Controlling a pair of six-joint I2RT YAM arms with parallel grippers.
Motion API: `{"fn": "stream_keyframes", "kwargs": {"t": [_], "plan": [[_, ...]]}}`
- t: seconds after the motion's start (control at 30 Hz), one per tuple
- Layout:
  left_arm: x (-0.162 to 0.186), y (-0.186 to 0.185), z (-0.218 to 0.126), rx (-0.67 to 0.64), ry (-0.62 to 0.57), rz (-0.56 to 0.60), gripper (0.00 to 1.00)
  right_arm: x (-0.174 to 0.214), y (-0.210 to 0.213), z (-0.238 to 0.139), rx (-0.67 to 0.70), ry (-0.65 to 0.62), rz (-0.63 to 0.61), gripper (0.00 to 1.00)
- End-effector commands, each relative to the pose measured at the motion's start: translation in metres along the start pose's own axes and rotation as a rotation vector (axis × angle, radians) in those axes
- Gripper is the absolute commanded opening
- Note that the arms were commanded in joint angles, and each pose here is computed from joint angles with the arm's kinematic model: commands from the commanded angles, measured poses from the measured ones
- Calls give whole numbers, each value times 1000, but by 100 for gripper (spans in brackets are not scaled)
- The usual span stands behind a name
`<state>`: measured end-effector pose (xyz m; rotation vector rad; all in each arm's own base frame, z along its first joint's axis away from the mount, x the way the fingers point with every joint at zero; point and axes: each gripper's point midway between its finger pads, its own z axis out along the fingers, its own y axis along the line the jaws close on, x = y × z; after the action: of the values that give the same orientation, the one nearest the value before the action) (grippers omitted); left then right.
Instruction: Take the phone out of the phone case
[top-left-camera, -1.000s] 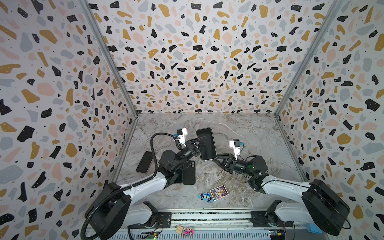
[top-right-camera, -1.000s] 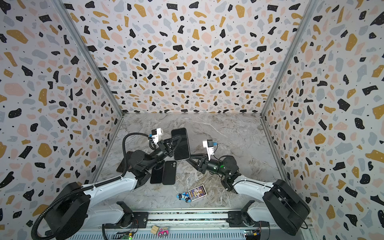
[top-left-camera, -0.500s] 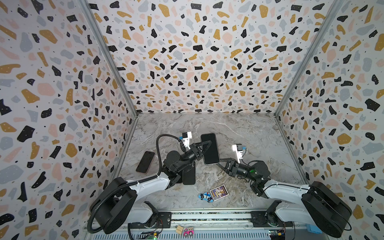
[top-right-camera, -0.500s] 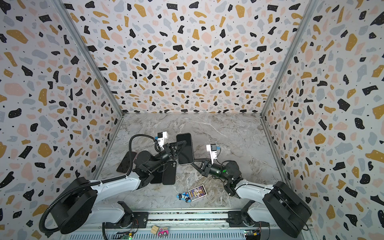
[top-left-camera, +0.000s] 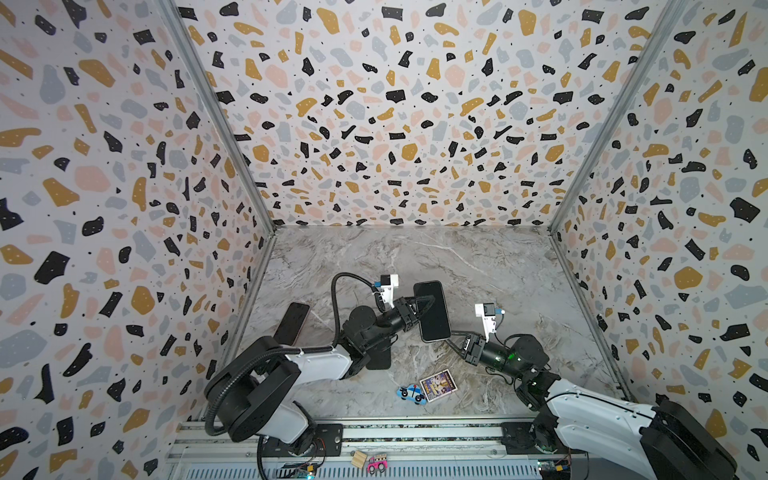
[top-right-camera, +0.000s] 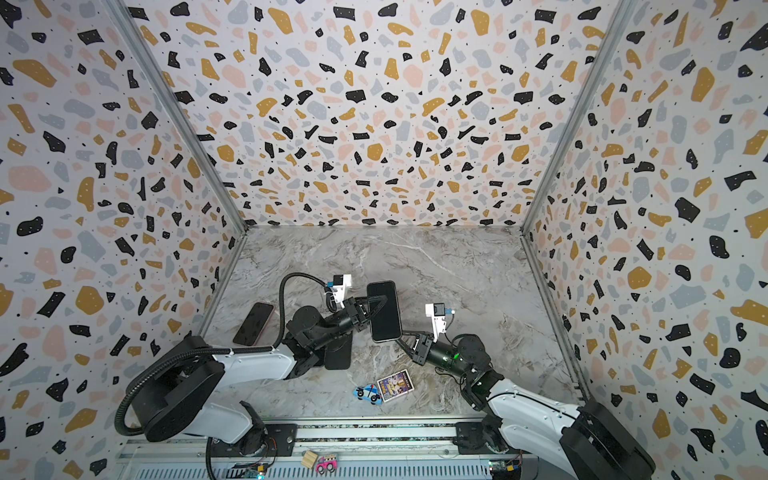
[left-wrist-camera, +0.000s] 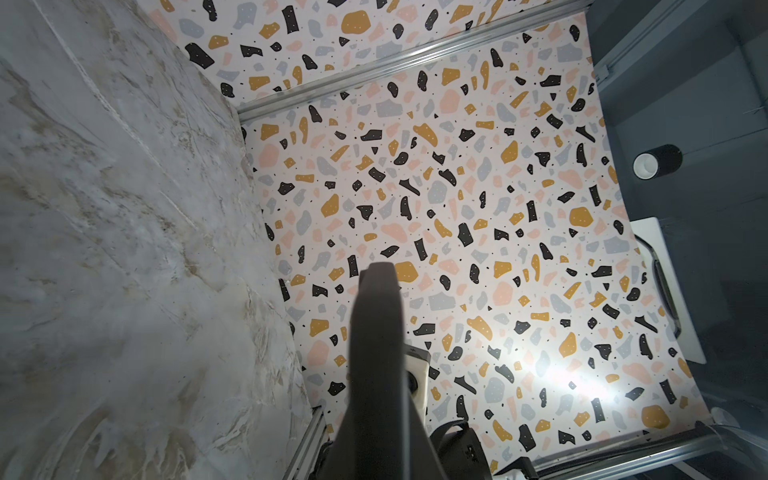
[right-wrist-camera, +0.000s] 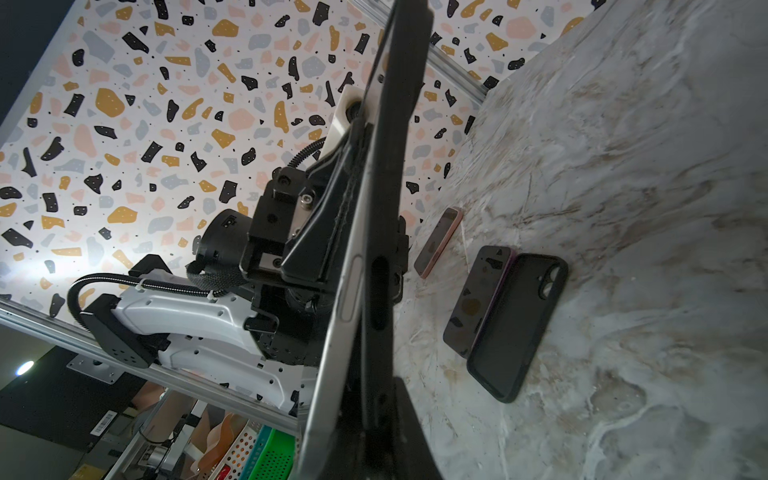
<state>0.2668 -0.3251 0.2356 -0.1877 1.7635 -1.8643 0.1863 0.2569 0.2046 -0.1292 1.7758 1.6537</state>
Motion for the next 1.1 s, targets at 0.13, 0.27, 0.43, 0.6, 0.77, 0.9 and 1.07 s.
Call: {"fn": "stream_keyframes", "kwargs": {"t": [0.13,0.27,0.43,0.6,0.77,0.9,1.07], "plan": [[-1,-1,3,48,-18,42,40,-21,17,-5,-48,-101,-33,0],[-3,1,4,43,-31,42,51,-20,15,-7,-46,-104,-25,0],[-8,0,5,33,-49,63,67,-18,13,-11,-50,-112,-7,0],[-12,4,4,-16,-69,104,73,-17,12,-13,-54,-119,2,0],[-16,6,2,-70,-79,151,75,-17,13,-14,-61,-123,10,0],[-18,11,0,-120,-86,185,77,-16,11,-16,-62,-127,21,0],[-24,21,-7,-212,-106,232,77,-15,8,-17,-60,-130,34,0]]}}
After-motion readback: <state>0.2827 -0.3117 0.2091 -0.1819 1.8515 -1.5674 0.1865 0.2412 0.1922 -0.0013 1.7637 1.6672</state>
